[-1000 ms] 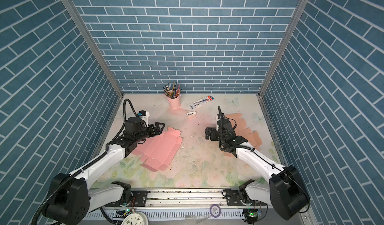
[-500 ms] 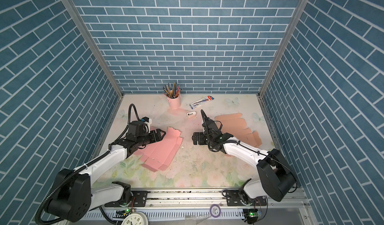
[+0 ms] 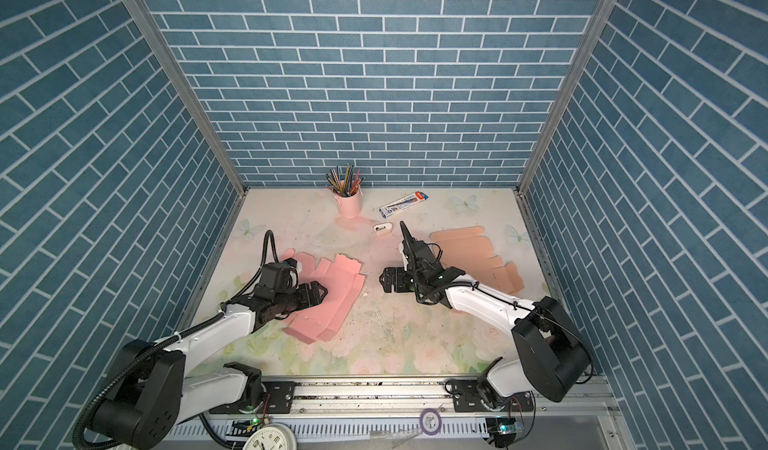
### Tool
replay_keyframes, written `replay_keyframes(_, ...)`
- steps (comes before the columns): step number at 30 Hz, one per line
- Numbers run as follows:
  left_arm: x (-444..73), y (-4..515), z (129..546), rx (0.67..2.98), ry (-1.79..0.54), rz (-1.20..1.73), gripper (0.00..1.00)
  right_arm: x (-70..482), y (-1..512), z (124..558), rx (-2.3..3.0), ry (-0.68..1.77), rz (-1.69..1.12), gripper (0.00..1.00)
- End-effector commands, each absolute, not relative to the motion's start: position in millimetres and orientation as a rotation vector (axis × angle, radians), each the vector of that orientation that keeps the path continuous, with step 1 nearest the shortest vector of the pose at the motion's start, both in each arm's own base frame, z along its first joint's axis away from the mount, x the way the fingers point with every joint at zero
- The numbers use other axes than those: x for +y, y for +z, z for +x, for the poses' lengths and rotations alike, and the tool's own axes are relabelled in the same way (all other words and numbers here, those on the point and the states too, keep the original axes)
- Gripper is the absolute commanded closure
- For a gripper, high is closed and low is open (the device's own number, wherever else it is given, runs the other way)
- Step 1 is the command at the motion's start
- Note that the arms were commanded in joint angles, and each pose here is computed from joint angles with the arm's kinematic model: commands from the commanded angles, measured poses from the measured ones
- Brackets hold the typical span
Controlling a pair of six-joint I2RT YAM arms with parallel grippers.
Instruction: Fold the paper box
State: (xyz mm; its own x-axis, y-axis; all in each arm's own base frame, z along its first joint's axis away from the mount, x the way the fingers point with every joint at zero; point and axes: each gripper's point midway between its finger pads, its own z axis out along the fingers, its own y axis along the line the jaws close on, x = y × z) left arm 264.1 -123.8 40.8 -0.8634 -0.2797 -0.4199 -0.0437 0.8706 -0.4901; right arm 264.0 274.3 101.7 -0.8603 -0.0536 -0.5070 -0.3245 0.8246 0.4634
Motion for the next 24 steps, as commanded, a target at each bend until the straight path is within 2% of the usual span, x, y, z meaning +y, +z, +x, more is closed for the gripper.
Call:
replay_keyframes(1,-129.1,37.7,261.7,2.555,-0.655,-0.225,0.12,271.5,105.4,257.4,2.521,0.781,-0.242,0.03)
replay_keyframes(16,-162.2,22.3,243.7,2.609,-0.743,-0.187,0.12,262.7,95.0,251.4,2.552,0.739,-0.237,0.03)
replay_keyframes(24,-195.3,33.5,241.3,2.583,-0.867,-0.170,0.12,265.4,93.1,254.1,2.567,0.756,-0.225,0.02)
